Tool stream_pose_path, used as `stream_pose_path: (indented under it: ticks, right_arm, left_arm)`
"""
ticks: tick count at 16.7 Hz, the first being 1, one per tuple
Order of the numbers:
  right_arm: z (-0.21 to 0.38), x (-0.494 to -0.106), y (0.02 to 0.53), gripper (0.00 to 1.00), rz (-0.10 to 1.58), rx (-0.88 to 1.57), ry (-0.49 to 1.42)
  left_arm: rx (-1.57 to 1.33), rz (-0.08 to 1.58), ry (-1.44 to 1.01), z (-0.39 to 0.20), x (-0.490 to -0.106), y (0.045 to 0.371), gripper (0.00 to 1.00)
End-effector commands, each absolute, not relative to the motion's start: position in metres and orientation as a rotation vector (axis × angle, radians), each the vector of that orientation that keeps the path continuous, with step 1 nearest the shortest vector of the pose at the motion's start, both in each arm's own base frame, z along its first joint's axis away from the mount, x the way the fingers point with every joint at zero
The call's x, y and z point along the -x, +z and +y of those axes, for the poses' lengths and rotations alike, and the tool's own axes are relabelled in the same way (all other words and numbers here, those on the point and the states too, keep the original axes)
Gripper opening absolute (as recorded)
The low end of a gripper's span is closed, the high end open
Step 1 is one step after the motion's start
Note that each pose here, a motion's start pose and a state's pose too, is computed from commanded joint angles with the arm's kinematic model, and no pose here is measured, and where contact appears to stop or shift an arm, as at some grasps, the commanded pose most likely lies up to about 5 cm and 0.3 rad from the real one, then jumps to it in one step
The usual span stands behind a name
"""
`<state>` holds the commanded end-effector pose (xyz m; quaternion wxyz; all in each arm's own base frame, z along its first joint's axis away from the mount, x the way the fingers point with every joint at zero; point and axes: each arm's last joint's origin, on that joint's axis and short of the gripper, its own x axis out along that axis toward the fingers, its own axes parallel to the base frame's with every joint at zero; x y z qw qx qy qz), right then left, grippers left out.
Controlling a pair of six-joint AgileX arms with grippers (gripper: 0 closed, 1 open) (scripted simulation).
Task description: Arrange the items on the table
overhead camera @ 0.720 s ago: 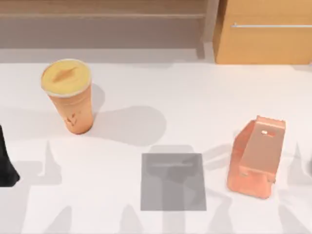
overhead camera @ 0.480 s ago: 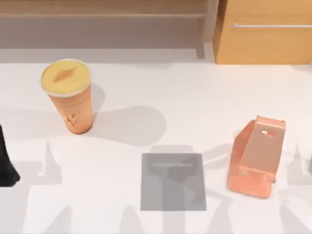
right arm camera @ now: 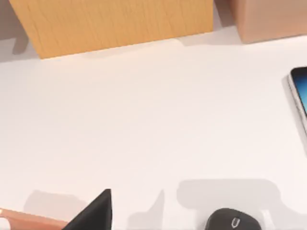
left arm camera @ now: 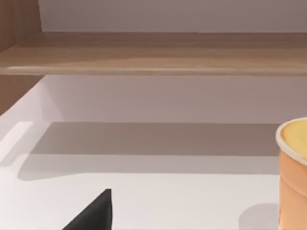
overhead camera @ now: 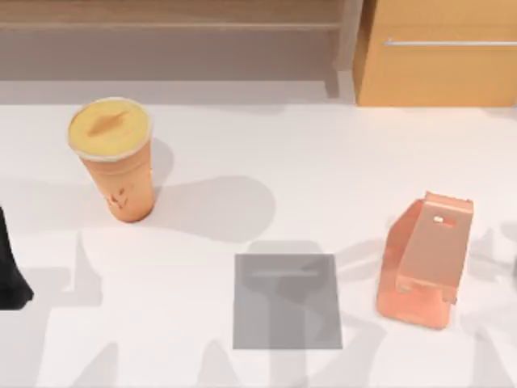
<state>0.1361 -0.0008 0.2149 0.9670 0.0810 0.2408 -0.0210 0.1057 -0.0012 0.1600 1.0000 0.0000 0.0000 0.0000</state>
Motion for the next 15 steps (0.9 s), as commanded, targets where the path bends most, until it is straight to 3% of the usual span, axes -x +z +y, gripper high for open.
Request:
stream_pose_path:
  ticks: [8,15]
  right_arm:
    - [-0.001,-0.206,0.235,1.0,0.964,-0.288,-0.157]
    - [-0.001,-0.287,0.212,1.0,1.411,-0.371,-0.329]
  left_arm:
    - [0.0,0.0,0.0,-0.001,-0.106,0.16,1.0]
    - [0.0,0.0,0.0,-0.001,-0.106,0.16,1.0]
